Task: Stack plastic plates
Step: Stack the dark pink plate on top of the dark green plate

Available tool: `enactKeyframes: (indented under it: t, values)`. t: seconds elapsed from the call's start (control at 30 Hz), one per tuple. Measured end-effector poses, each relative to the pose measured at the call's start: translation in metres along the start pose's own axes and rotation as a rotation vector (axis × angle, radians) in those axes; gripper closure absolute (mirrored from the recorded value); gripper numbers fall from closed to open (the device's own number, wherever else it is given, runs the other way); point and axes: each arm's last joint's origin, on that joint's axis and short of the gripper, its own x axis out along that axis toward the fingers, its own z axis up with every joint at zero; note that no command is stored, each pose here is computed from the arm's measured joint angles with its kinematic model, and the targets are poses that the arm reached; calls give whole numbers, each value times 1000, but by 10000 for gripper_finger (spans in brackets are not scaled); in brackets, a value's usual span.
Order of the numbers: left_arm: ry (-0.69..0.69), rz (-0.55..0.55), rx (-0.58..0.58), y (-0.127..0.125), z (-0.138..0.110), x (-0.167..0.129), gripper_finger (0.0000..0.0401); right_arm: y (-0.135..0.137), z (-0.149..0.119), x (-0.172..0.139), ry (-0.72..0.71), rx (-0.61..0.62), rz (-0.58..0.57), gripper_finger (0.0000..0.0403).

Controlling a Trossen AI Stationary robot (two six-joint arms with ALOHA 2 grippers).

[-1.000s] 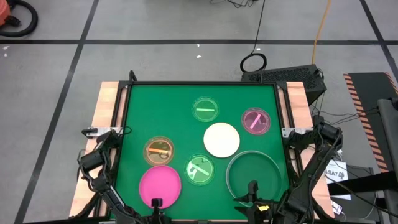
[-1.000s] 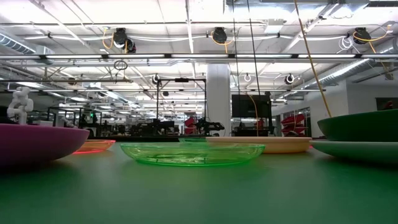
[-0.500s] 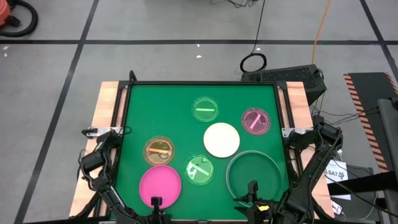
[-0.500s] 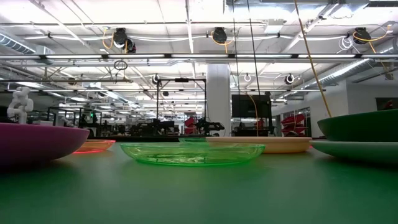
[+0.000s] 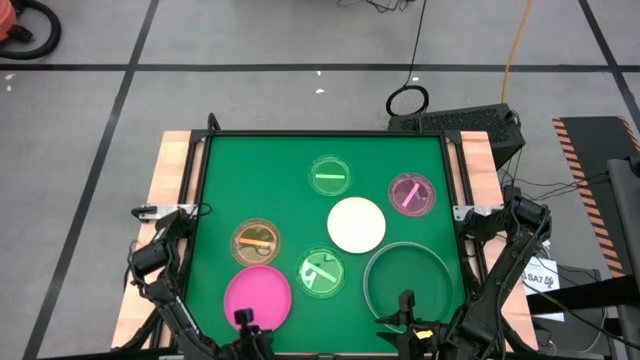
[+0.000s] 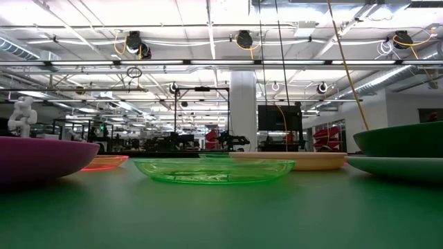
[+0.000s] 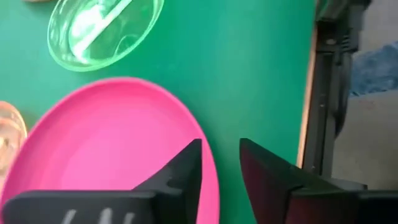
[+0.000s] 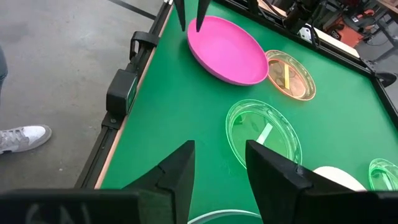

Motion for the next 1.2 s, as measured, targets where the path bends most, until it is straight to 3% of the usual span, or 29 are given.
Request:
enactKeyframes:
  t: [0.2, 0.33, 0.47, 0.73, 1.0, 1.2]
  values:
    - [19, 31, -6, -7, -13, 15, 214, 0, 0, 0, 0, -2, 0, 268]
    - [33, 60, -14, -8, -18, 21, 205, 0, 0, 0, 0, 1, 0, 268]
    - [61, 95, 4, -6, -21, 26, 238, 0, 0, 0, 0, 0, 0, 268]
    - [67, 94, 64, -5, -20, 27, 383, 0, 0, 0, 0, 5, 0, 268]
    - [67, 84, 82, -5, -10, 27, 387, 0, 0, 0, 0, 18, 1, 268]
    - [37, 71, 113, -7, 13, 11, 388, 0, 0, 0, 0, 24, 1, 268]
